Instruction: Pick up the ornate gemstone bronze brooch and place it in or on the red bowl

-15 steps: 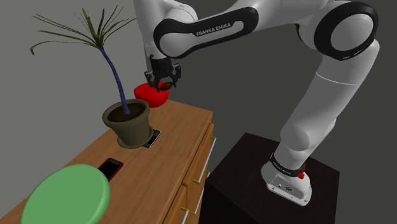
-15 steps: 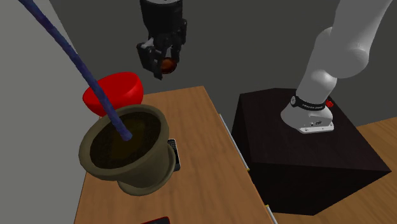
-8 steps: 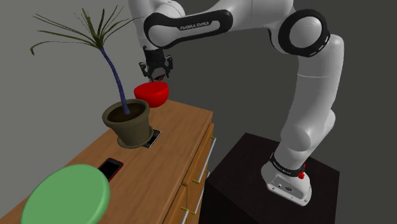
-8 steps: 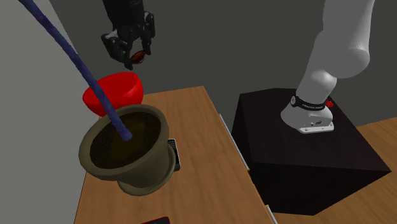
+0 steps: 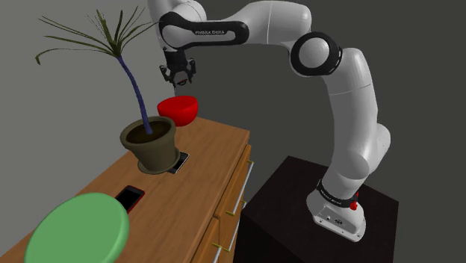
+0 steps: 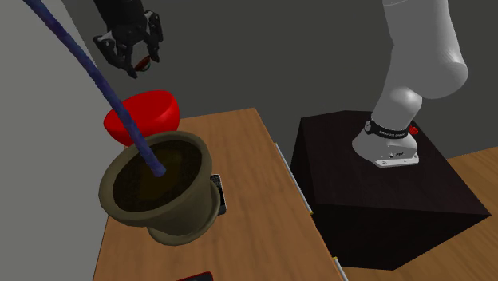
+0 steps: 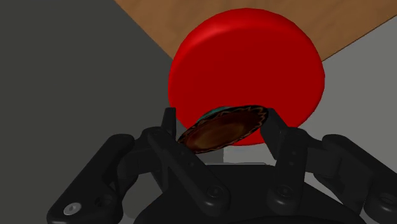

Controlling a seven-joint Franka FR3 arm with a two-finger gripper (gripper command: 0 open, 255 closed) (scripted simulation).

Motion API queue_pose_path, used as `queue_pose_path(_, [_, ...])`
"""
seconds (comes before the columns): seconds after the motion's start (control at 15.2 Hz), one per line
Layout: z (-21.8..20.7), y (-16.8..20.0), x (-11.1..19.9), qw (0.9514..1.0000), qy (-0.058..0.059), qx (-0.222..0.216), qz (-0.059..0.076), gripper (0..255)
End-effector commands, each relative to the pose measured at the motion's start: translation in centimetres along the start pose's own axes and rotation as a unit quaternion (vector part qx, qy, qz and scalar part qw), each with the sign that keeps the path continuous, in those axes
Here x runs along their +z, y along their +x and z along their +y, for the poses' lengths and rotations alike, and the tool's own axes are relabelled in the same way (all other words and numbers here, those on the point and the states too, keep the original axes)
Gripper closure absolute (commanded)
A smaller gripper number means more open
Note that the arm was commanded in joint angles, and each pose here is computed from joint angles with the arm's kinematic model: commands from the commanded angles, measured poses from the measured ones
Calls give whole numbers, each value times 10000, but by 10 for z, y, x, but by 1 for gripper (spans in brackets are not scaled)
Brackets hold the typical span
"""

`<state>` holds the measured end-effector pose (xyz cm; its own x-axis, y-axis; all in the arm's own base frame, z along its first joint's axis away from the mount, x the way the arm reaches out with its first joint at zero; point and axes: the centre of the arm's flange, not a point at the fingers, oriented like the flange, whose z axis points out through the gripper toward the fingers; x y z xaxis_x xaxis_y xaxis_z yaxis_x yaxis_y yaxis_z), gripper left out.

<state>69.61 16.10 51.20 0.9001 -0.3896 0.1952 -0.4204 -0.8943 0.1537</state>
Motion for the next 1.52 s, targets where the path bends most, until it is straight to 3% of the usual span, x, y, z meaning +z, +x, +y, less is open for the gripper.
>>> queue_pose_path(0.0, [0,6,8,10000,-3,0,2,255])
queue_pose_path(0.79, [-10,-6,70,10000,-3,0,2,255])
queue_pose_path(1.32, [-10,-7,72,10000,-3,0,2,255])
queue_pose_path(1.39, [-10,-7,72,10000,-3,0,2,0])
queue_pose_path(1.45, [-10,-7,72,10000,-3,0,2,0])
